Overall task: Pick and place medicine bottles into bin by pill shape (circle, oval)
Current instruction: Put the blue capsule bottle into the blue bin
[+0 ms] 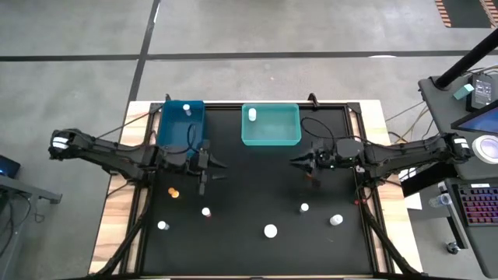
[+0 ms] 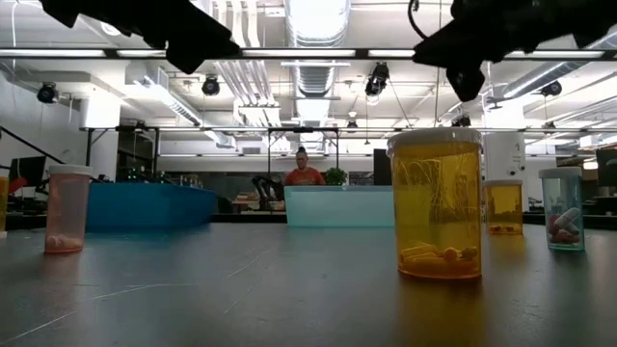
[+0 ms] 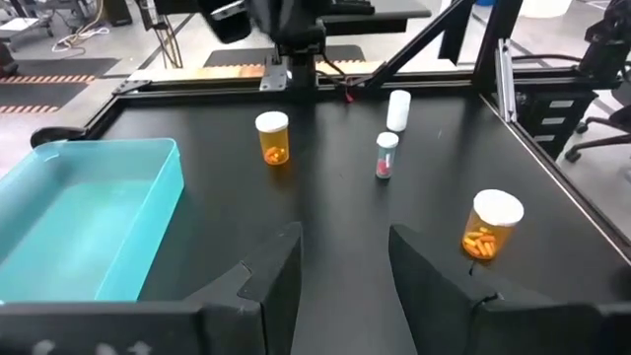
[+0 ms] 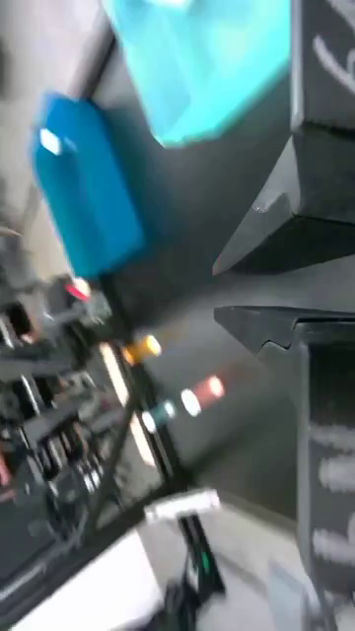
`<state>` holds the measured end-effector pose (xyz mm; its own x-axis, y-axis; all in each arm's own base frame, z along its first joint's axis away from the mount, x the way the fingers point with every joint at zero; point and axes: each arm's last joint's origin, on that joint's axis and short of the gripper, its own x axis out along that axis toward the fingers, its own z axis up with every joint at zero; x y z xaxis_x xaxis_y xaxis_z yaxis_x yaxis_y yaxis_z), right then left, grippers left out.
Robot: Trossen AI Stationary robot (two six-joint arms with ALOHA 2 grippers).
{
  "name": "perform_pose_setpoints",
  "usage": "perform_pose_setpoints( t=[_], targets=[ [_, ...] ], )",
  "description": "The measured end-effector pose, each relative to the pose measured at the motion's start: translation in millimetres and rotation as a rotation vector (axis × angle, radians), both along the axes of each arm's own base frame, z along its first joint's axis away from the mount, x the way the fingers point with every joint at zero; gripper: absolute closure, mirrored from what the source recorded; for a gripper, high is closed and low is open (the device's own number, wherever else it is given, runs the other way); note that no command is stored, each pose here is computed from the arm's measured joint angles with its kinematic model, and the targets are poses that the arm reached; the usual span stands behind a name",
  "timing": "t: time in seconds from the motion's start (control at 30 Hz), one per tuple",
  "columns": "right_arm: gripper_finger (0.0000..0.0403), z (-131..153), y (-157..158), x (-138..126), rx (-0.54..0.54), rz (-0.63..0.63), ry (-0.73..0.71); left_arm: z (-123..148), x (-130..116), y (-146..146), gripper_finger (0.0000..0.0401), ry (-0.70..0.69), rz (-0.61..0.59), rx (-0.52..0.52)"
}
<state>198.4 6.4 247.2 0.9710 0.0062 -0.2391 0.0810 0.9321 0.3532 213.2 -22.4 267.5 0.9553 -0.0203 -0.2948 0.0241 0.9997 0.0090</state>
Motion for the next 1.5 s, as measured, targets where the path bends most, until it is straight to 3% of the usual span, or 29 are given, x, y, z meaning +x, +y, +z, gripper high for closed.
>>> perform_pose_setpoints(
  t=[0.2, 0.33, 0.7, 0.93, 1.17, 1.5],
  targets=[
    [0.0355, 22.7, 21.3, 8.9, 0.147, 0.072, 0.197, 2.3, 0.8, 0.0, 0.0264, -0.010, -0.008, 0.031],
    [0.0355, 35.7, 34.9, 15.7, 0.258, 0.054, 0.367, 3.9, -0.5, 0.4, 0.0264, -0.020, -0.009, 0.057],
    [0.0355, 46.3, 73.2, 32.6, 0.534, -0.207, 0.946, 9.6, -0.4, 0.9, 0.0264, -0.036, -0.013, 0.124],
    [0.0355, 38.2, 101.2, 43.8, 0.519, -0.329, 1.246, 17.9, -5.2, 1.5, 0.0264, -0.073, -0.022, 0.162],
    [0.0347, 20.6, 116.3, 56.6, 0.482, -0.377, 1.333, 26.1, -16.0, 2.8, 0.0264, -0.122, -0.021, 0.170],
    [0.0239, -6.0, 121.2, 69.6, 0.417, -0.417, 1.376, 35.2, -28.1, 4.2, 0.0264, -0.181, -0.016, 0.165]
  ],
)
